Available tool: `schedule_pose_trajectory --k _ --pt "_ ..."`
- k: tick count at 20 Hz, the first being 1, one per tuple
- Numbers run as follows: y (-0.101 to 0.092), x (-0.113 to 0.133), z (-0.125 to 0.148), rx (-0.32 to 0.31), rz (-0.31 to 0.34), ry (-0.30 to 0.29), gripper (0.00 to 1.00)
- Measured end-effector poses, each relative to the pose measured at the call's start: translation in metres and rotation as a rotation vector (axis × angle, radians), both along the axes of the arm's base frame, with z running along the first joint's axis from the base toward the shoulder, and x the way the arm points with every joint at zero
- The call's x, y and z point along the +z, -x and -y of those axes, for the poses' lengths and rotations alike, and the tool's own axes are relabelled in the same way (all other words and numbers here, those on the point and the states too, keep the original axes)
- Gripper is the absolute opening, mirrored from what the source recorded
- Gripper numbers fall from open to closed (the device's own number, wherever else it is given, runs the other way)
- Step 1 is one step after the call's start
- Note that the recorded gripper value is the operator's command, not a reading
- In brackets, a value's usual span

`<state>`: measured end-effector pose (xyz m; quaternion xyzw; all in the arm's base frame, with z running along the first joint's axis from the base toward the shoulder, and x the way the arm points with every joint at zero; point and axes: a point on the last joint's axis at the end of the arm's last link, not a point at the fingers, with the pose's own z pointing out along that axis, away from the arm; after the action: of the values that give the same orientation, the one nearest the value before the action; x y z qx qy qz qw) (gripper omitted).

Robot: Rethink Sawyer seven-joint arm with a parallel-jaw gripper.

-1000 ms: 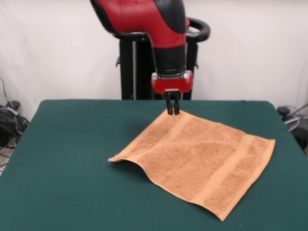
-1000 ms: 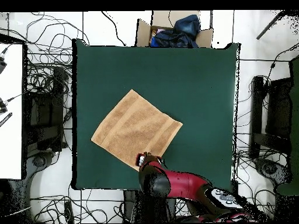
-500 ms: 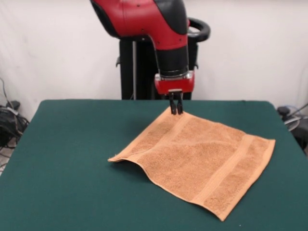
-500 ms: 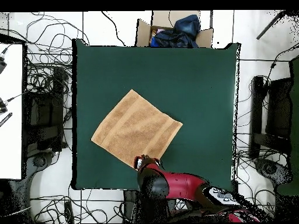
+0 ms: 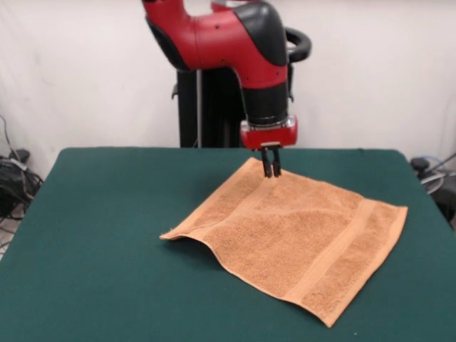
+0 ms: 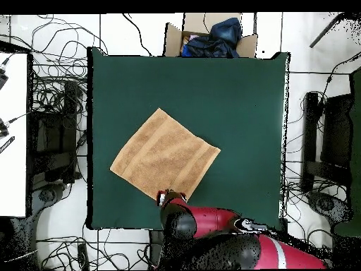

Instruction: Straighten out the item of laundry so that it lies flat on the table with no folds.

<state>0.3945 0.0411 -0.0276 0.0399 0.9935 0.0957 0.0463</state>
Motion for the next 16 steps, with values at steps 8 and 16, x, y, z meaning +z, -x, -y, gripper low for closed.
schedule_pose_trajectory --k 8,16 --pt "0.007 -0.027 -0.010 0.032 0.044 -0.012 0.00" --pt "0.011 -0.026 -0.013 0.091 0.076 0.022 0.00"
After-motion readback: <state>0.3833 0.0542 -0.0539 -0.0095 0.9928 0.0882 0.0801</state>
